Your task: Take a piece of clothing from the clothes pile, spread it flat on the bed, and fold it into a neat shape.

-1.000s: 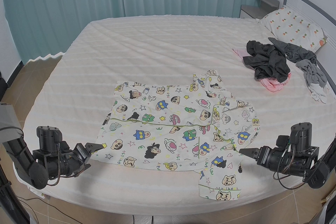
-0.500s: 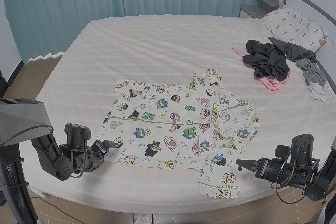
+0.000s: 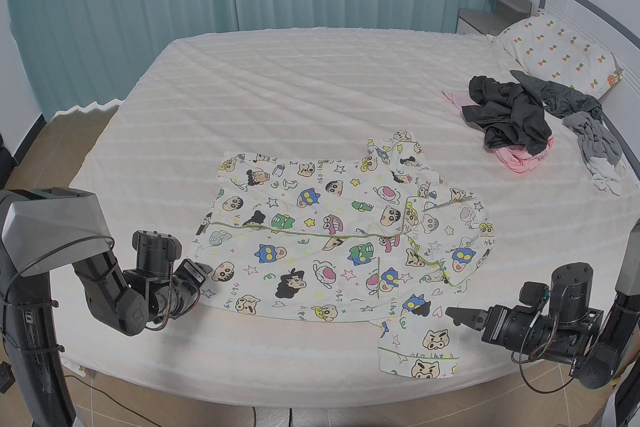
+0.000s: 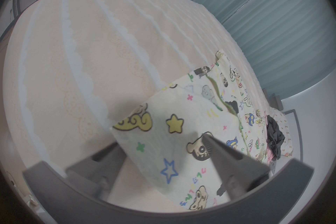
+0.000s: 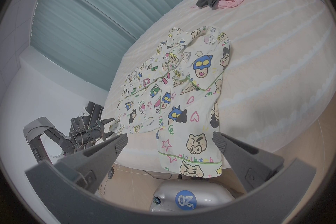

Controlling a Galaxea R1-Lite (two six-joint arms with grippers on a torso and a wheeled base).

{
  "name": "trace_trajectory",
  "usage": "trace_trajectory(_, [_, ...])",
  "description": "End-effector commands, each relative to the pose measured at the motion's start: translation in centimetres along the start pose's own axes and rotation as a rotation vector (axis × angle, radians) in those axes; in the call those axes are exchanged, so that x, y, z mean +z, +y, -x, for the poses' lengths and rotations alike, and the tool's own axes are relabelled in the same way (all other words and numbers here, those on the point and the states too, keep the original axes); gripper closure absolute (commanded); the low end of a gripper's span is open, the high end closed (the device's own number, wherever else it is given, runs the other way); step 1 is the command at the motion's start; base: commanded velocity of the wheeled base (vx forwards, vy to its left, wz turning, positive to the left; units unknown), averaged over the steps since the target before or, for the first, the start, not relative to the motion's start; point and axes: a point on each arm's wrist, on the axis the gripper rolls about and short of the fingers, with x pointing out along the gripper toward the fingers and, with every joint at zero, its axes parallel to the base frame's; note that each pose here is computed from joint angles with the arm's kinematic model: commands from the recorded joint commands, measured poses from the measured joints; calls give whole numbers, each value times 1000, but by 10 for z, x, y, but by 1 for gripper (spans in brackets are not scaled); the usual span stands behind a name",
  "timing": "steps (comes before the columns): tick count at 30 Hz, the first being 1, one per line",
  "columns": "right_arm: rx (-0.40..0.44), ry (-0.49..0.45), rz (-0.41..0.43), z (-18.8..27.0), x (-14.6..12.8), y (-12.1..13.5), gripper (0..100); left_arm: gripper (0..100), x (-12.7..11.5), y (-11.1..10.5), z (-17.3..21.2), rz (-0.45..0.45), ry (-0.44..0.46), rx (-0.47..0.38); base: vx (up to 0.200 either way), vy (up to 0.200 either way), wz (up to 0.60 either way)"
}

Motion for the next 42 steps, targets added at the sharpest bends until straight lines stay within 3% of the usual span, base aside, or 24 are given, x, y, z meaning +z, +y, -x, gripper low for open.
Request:
trace_trajectory(1, [-36, 55, 5, -4, -10, -6, 0, 100, -6, 6, -3, -9, 23, 32, 0, 0, 0])
trace_trajectory(8, [-104, 169, 31, -24, -30, -19, 0, 100, -2, 11, 2, -41, 19, 54, 0, 0, 0])
trace_trajectory(18, [-157, 201, 56, -50, -37, -41, 0, 100, 14, 22, 11, -79, 10, 111, 0, 0, 0])
trace_trajectory(35, [-85, 225, 103, -69, -43, -27, 0, 100, 11, 22, 15, -93, 27, 110, 0, 0, 0])
trace_trajectory(36, [-83, 228, 103, -69, -44, -26, 100, 100, 11, 22, 15, -93, 27, 110, 0, 0, 0])
trace_trajectory(42, [-116, 263, 114, -66, -46, -31, 100, 100, 6, 28, 20, -157, 57, 140, 0, 0, 0])
